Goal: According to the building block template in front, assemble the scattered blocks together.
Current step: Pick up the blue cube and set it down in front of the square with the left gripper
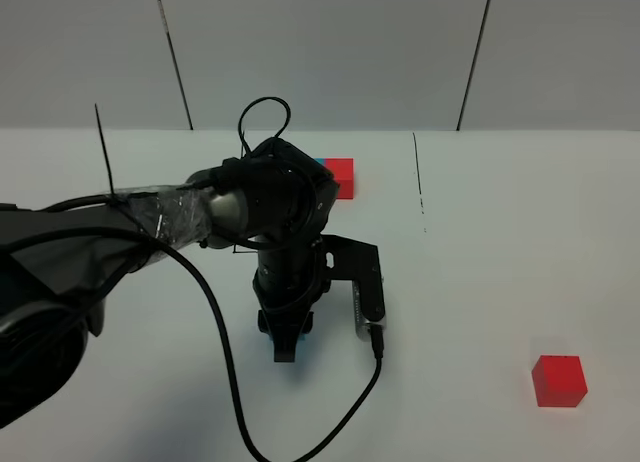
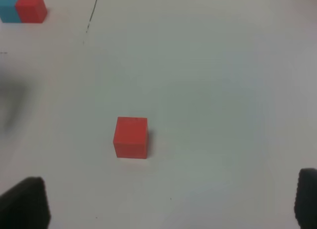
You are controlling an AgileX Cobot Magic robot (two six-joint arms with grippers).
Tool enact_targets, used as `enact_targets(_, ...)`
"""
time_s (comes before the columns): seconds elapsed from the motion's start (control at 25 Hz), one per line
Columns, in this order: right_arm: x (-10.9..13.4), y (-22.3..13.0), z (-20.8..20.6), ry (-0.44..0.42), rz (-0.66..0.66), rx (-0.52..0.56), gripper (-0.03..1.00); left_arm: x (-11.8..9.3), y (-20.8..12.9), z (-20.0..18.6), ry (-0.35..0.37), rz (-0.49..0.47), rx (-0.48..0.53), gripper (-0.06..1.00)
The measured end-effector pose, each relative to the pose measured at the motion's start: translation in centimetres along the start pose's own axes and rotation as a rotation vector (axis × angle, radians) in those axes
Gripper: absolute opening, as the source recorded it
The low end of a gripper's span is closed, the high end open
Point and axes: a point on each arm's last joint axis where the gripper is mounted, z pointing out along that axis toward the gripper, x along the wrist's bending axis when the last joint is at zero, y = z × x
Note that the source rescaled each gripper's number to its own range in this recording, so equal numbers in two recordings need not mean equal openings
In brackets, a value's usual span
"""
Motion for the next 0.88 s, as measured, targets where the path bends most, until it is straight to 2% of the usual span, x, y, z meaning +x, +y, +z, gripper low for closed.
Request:
enact_targets(0.2, 0.0, 0.0, 0.0, 0.0, 0.0, 0.0, 1.0, 0.7, 0.6, 0.4, 0.01, 0.009, -0.008, 0.01)
enact_targets(0.44, 0.0, 0.0, 0.0, 0.0, 0.0, 0.0, 1.0, 1.8, 1.5, -1.0, 0.049, 0.012, -0.042, 0.01)
enact_targets(0.68, 0.0, 0.0, 0.0, 0.0, 0.0, 0.0, 1.0, 2.1, 2.5, -0.2, 0.002, -0.003, -0.072, 0.01)
enact_targets(0.88, 0.0, 0.0, 0.0, 0.0, 0.0, 0.0, 1.0, 2.1, 2.6, 1.0, -0.024, 0.007, -0.058, 0.01)
